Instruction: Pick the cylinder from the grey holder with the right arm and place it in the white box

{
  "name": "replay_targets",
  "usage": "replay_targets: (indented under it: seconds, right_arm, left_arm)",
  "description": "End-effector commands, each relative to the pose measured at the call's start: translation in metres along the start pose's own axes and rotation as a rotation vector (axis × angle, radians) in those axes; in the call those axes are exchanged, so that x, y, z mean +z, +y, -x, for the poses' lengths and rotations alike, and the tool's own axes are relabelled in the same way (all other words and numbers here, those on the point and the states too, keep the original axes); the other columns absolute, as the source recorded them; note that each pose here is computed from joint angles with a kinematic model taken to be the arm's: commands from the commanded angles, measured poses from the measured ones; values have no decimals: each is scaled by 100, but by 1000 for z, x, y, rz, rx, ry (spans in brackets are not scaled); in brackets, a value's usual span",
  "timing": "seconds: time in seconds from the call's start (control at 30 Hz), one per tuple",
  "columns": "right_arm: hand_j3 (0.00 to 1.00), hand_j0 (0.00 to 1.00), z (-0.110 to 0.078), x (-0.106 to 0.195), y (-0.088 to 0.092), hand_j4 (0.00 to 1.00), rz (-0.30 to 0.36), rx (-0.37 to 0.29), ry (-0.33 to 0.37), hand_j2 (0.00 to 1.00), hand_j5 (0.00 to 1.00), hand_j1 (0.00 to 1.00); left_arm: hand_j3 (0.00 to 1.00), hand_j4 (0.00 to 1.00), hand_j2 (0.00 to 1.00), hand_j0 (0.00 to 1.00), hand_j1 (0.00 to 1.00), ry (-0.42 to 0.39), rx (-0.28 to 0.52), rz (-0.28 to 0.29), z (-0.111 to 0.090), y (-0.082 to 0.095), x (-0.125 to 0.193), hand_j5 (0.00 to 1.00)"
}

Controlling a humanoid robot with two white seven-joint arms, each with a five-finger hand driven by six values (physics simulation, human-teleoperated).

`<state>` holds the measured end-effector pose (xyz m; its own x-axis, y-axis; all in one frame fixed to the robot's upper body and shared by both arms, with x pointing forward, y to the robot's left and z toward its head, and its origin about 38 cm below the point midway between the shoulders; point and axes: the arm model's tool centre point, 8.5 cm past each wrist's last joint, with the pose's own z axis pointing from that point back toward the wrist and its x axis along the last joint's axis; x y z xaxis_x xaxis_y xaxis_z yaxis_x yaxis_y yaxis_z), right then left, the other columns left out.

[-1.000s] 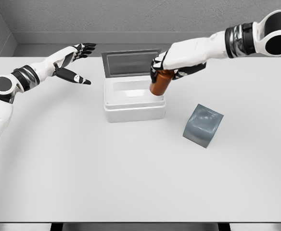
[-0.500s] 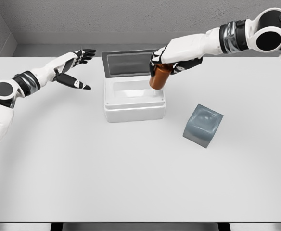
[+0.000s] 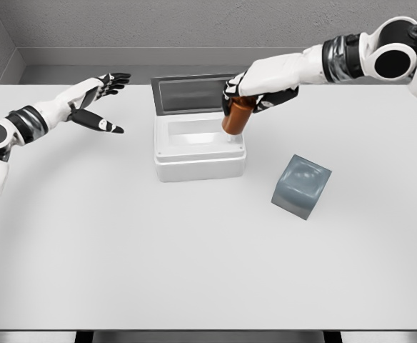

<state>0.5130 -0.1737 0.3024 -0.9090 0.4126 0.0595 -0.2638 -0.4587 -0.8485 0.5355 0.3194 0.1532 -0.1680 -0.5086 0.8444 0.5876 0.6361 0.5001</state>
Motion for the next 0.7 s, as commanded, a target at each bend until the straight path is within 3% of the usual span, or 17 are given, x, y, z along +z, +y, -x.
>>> replay_targets:
  seconds: [0.0,0.1,0.17,0.37,0.43,0.6,0.67]
  right_arm:
    - [41,41,1,-1,-2,41,7,-6,2,41,41,41]
    - [76,76,1,0,-4,76,13,-2,3,76,76,76]
    - [82,82,0,0,-4,82,13,-1,1,82,82,82]
    - [87,87,1,2,-4,87,17,0,5,87,87,87]
    - [94,94,1,4,-6,94,26,1,5,94,94,94]
    - [98,98,-13,48,-33,98,141,49,-6,98,98,98]
    - [98,98,-27,68,-41,98,184,79,-24,98,98,98]
  left_arm:
    - [100,100,100,100,100,-5,3,-4,-1,1,1,100]
    - [100,100,100,100,100,-8,2,-4,-1,1,1,100]
    - [100,100,100,100,100,-9,1,-4,-1,1,1,100]
    - [100,100,100,100,100,-10,1,-1,0,-1,1,100]
    - [100,100,100,100,100,-10,2,-2,0,-1,1,100]
    - [100,100,100,100,100,-13,0,-1,-1,-1,1,100]
    - [100,100,100,100,100,-11,-1,-1,-1,-1,1,100]
